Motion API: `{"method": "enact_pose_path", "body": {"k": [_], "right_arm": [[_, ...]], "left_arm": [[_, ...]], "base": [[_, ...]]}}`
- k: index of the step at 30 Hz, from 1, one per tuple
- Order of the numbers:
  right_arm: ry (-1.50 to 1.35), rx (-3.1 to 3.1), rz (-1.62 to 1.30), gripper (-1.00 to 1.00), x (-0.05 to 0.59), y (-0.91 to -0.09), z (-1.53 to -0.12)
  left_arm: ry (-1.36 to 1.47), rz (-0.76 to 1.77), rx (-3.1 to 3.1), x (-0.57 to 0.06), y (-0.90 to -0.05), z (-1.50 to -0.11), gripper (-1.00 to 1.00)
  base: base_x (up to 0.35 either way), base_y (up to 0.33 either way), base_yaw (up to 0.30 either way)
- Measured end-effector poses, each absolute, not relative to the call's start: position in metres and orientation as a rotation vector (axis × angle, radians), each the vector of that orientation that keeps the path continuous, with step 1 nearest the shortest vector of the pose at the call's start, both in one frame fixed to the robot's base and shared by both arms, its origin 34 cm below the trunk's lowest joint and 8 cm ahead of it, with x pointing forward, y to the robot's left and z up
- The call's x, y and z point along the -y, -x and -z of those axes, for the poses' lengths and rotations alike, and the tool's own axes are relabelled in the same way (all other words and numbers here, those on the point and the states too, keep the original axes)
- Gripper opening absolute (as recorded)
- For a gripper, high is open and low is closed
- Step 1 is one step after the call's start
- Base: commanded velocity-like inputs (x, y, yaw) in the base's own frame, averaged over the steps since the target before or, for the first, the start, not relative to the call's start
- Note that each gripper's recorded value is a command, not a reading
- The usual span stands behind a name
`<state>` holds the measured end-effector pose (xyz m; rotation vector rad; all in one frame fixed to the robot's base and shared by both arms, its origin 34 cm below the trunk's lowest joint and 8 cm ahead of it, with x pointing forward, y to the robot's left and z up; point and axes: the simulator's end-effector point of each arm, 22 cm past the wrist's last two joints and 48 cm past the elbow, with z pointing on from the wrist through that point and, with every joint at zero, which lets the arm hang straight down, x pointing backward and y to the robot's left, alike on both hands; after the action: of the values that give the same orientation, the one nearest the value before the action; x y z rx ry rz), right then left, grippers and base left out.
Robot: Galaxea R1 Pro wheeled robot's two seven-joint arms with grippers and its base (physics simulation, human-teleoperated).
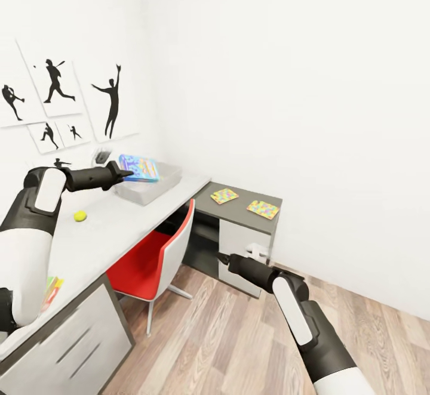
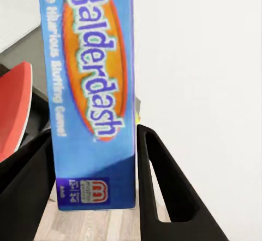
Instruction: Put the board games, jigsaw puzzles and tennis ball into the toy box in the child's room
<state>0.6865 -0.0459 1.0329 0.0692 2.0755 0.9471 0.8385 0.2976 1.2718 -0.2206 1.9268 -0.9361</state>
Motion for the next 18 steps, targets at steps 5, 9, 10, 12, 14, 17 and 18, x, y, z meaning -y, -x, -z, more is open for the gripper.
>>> {"method": "enact_pose_path", "body": {"k": [5, 9, 10, 12, 14, 17, 18], "right_arm": [[-0.069, -2.072, -0.948, 1.00, 0.047, -0.687, -1.034], [-0.063, -2.062, -0.947, 1.00, 0.048, -0.687, -1.039], [-0.055, -2.048, -0.948, 1.00, 0.048, -0.687, -1.046], [-0.017, -1.997, -0.959, 1.00, 0.047, -0.685, -1.076], [0.009, -1.994, -0.975, 1.00, 0.044, -0.678, -1.086], [0.034, -2.012, -1.049, 1.00, 0.044, -0.662, -1.102], [0.032, -2.012, -1.071, 1.00, 0.046, -0.660, -1.105]], "left_arm": [[0.210, 0.920, -1.913, -0.301, -0.840, -1.283, -1.00], [0.204, 0.921, -1.905, -0.301, -0.840, -1.287, -1.00], [0.203, 0.918, -1.905, -0.301, -0.840, -1.287, -1.00], [0.191, 0.919, -1.895, -0.299, -0.839, -1.292, -1.00], [0.178, 0.908, -1.883, -0.298, -0.838, -1.297, -1.00], [0.156, 0.897, -1.863, -0.297, -0.835, -1.306, -1.00], [0.155, 0.895, -1.863, -0.297, -0.835, -1.306, -1.00]], "base": [[0.012, 0.000, 0.228], [0.152, -0.013, 0.061], [0.125, -0.038, 0.010], [0.072, -0.022, 0.006], [0.033, -0.010, 0.003], [0.012, -0.004, 0.001], [0.005, -0.002, 0.000]]}}
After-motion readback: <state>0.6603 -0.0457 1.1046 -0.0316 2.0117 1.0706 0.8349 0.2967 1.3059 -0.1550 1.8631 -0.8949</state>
